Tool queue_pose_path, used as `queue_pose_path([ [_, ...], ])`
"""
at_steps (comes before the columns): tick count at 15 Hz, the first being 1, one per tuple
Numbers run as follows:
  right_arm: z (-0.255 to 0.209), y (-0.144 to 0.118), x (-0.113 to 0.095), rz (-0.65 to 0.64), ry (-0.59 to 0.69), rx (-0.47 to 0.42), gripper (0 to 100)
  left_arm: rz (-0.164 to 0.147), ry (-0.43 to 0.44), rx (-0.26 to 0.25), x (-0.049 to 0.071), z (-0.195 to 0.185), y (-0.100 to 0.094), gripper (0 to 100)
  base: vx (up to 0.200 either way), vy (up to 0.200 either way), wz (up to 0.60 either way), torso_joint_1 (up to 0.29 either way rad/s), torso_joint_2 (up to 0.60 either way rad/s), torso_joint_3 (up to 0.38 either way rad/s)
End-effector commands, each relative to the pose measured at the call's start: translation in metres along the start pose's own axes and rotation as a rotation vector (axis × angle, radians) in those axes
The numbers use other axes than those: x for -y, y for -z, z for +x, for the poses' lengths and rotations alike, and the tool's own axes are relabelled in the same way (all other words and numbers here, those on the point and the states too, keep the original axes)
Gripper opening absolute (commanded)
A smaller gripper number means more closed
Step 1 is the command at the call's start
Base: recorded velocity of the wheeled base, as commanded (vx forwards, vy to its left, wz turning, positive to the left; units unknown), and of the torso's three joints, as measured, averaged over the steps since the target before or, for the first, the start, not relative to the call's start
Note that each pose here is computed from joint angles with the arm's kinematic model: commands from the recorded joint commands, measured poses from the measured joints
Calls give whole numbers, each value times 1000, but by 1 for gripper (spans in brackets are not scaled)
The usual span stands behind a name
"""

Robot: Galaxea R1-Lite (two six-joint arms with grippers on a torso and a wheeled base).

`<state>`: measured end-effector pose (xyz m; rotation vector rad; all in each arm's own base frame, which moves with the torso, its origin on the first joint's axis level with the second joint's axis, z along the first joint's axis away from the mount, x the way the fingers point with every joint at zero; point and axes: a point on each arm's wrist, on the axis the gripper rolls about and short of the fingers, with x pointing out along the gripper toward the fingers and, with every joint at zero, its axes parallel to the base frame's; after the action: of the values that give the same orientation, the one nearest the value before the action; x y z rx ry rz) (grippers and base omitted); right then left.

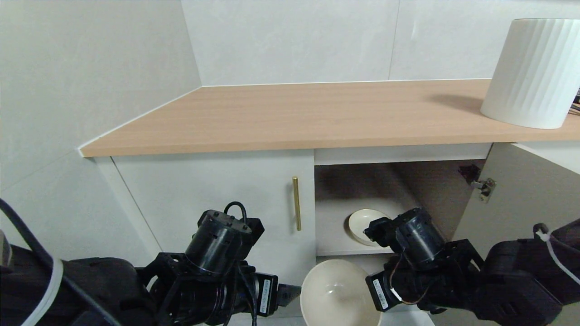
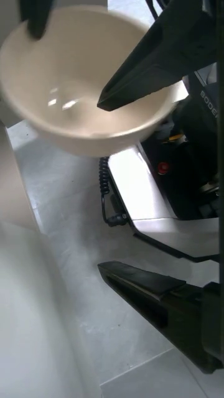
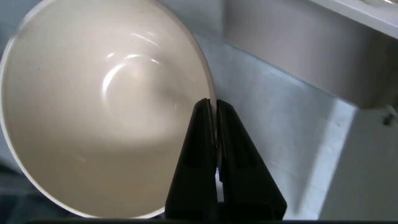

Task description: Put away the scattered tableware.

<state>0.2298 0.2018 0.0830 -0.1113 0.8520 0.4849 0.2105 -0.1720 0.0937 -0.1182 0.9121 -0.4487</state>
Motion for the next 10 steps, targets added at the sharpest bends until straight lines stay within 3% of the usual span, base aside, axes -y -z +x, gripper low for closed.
queue_pose_path([
  [1,19,4,13,27,41,-49,0,0,0,2,0,0,0,100,0,0,0,0,0,0],
  [5,40,1,45,115,149,-61,0,0,1,3,0,-1,0,100,0,0,0,0,0,0],
  [10,54,-20,68,347,155,157,0,-1,4,10,0,-2,-1,100,0,0,0,0,0,0],
])
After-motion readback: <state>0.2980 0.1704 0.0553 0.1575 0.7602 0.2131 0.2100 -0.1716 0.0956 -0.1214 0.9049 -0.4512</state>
